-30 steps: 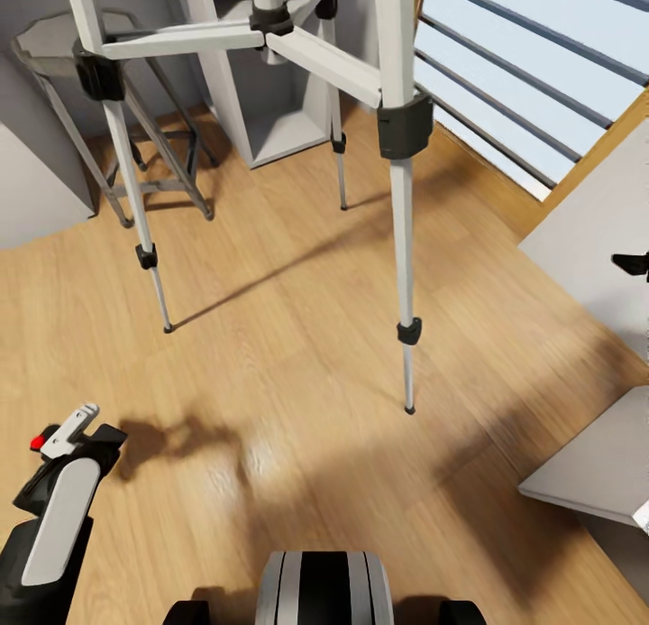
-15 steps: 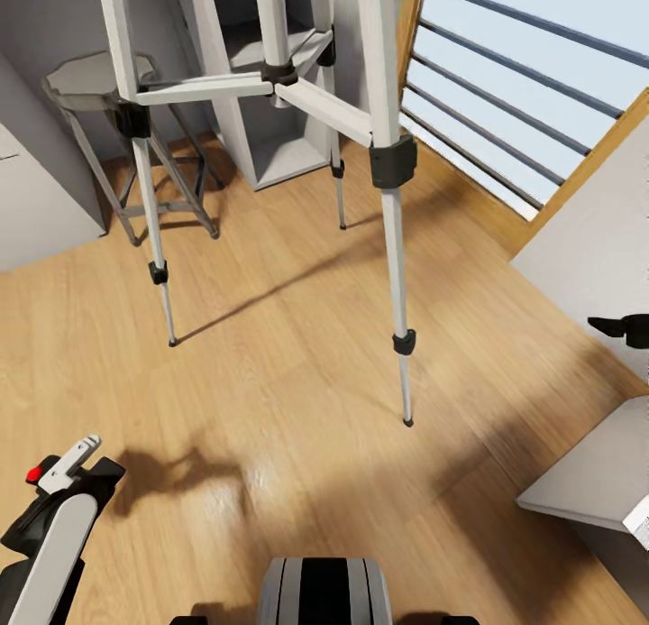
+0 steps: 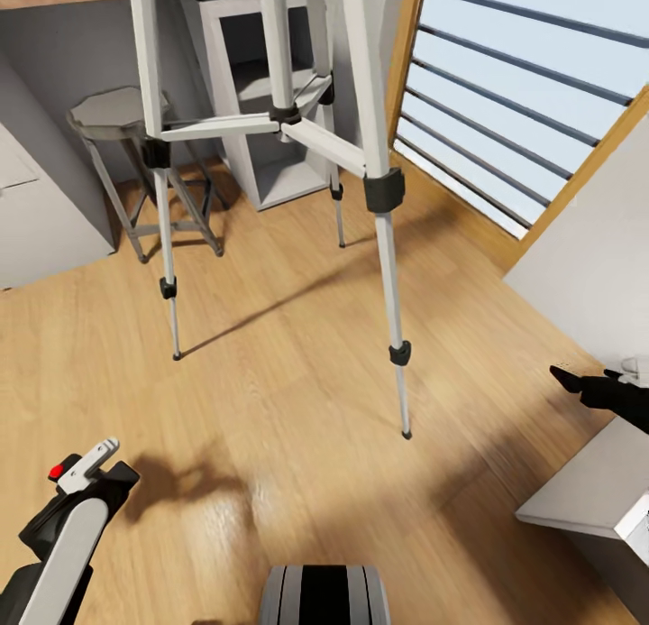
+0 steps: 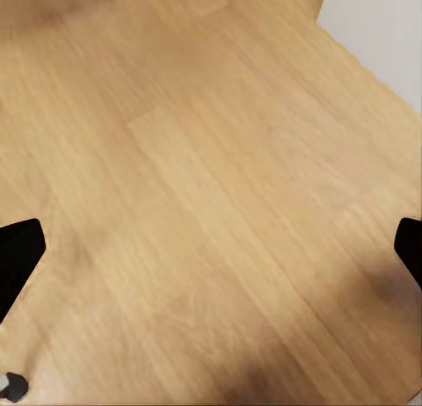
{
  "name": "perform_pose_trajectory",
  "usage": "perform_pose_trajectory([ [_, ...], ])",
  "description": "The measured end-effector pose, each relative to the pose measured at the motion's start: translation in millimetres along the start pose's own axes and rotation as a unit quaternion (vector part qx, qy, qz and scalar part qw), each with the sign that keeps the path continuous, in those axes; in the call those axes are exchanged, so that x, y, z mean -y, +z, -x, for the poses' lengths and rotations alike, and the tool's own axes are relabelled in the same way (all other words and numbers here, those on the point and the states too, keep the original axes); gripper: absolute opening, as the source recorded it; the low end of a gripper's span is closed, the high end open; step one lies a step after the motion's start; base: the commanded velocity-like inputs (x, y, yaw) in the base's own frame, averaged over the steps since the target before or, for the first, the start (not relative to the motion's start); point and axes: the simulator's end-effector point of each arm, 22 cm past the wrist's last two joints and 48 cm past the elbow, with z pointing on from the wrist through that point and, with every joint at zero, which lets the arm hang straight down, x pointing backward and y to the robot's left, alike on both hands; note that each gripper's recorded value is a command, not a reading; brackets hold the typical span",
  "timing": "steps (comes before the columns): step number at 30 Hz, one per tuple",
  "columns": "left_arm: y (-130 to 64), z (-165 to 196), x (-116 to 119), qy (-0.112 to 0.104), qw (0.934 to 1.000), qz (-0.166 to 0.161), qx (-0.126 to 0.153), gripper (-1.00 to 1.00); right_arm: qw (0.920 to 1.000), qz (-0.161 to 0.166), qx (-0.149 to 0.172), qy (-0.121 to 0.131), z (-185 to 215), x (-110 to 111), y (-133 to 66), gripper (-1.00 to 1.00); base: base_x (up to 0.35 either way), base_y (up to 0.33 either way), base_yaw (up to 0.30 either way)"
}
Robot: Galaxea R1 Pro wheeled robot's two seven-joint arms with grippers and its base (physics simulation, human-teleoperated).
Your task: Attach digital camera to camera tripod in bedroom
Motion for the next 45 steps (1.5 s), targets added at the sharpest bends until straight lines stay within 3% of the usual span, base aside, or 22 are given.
perform_pose_trajectory([
  [4, -6.2, 4, 3, 0.002, 1.0000, -0.007, 0.001, -1.00, 0.9998, 0.009, 0.005, 0.015, -8, -12, -4.6, 1.00, 0.000, 0.000, -0.030],
  [18, -32.9, 18, 20, 0.011, 0.9991, -0.040, 0.012, -1.00, 0.9985, 0.044, 0.019, 0.025, -4, -53, -20.1, 1.00, 0.000, 0.000, -0.092],
  [27, -50.1, 36, 26, 0.008, 0.9979, -0.057, 0.030, -1.00, 0.9975, 0.052, 0.040, 0.027, 17, -61, -35.4, 1.00, 0.000, 0.000, -0.135],
  [35, -65.6, 51, 29, -0.001, 0.9965, -0.071, 0.045, -1.00, 0.9959, 0.076, 0.048, 0.009, 28, -85, -45.7, 1.00, 0.000, 0.000, -0.112],
  [45, -80.2, 67, 29, -0.004, 0.9946, -0.085, 0.060, -1.00, 0.9944, 0.086, 0.061, 0.001, 40, -94, -59.8, 1.00, 0.000, 0.000, -0.005],
])
